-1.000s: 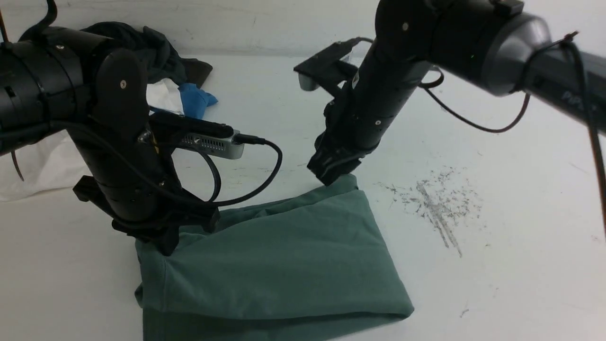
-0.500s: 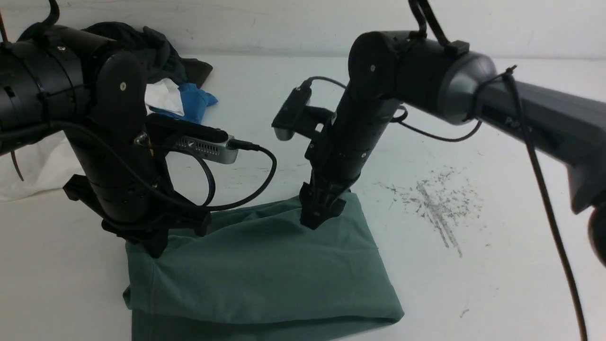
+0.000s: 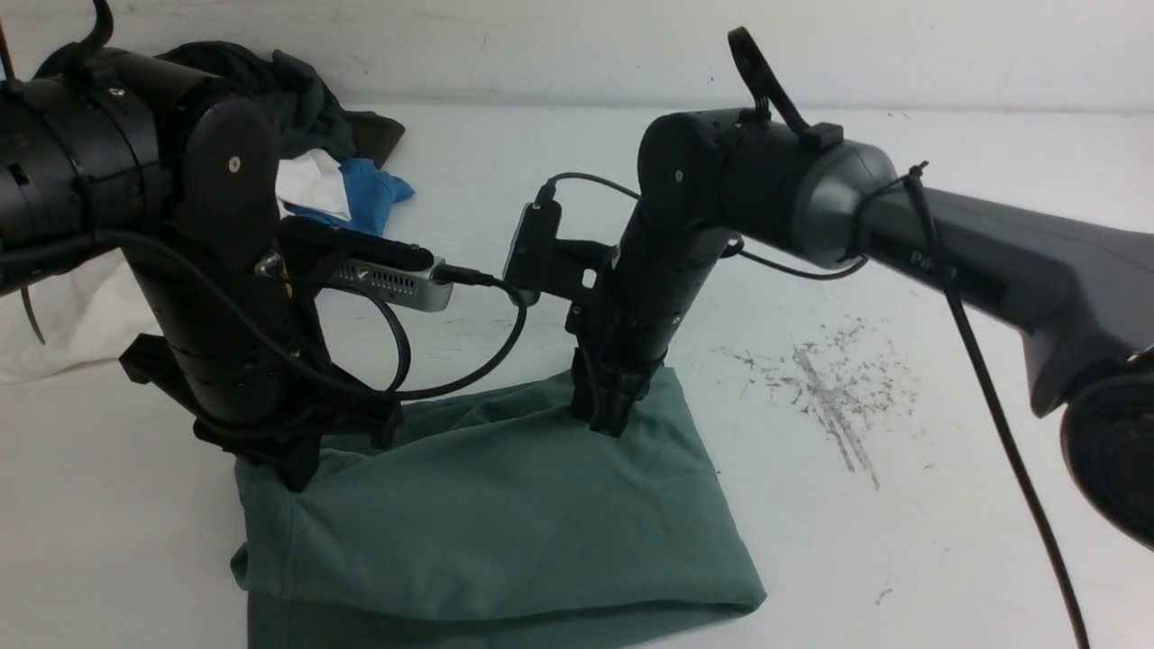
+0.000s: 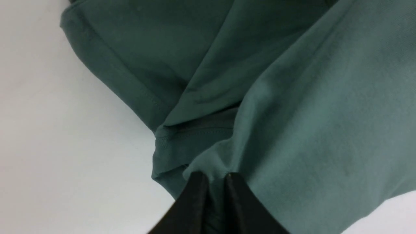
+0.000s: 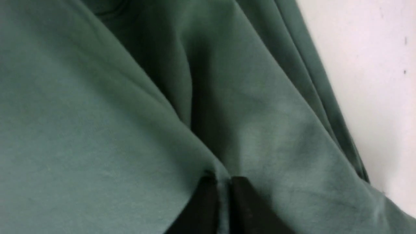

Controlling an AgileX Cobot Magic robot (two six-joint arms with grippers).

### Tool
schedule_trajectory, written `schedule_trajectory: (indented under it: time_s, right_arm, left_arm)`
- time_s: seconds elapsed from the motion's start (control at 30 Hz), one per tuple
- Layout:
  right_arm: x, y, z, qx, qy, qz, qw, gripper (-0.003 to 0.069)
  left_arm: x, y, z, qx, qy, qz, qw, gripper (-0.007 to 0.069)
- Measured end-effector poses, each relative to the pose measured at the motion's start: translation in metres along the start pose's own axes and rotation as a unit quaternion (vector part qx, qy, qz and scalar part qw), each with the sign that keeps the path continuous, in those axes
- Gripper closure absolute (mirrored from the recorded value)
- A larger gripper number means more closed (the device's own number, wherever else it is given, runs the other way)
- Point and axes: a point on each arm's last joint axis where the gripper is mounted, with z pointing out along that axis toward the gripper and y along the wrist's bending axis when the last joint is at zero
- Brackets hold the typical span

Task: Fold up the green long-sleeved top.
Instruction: Use the right arm to drag the right edge of the fabric to the left and folds it over the left edge

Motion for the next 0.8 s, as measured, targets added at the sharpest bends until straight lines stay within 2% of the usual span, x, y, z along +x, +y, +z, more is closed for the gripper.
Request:
schedule_trajectory:
  time_s: [0.2, 0.47, 0.63, 0.8]
  right_arm:
    - [-0.005, -0.004, -0.011, 0.013, 0.001, -0.006, 1.0, 0.0661]
    - [-0.025, -0.018, -0.041, 0.077, -0.053, -0.009, 0.996, 0.0662]
    - [-0.031, -0.024, -0.038, 0.104, -0.09, 0.004, 0.991, 0.0662]
    - [-0.035, -0.027, -0.024, 0.108, -0.111, 0.02, 0.988, 0.0662]
  left_arm:
    - [0.002, 0.002, -0.005, -0.01, -0.01, -0.011, 1.0, 0.0587]
    - [0.006, 0.011, -0.021, -0.045, -0.045, -0.036, 0.997, 0.0587]
    - [0.004, 0.019, -0.018, -0.049, -0.042, -0.052, 0.997, 0.0587]
    - [0.003, 0.034, -0.016, -0.049, -0.038, -0.081, 0.995, 0.0587]
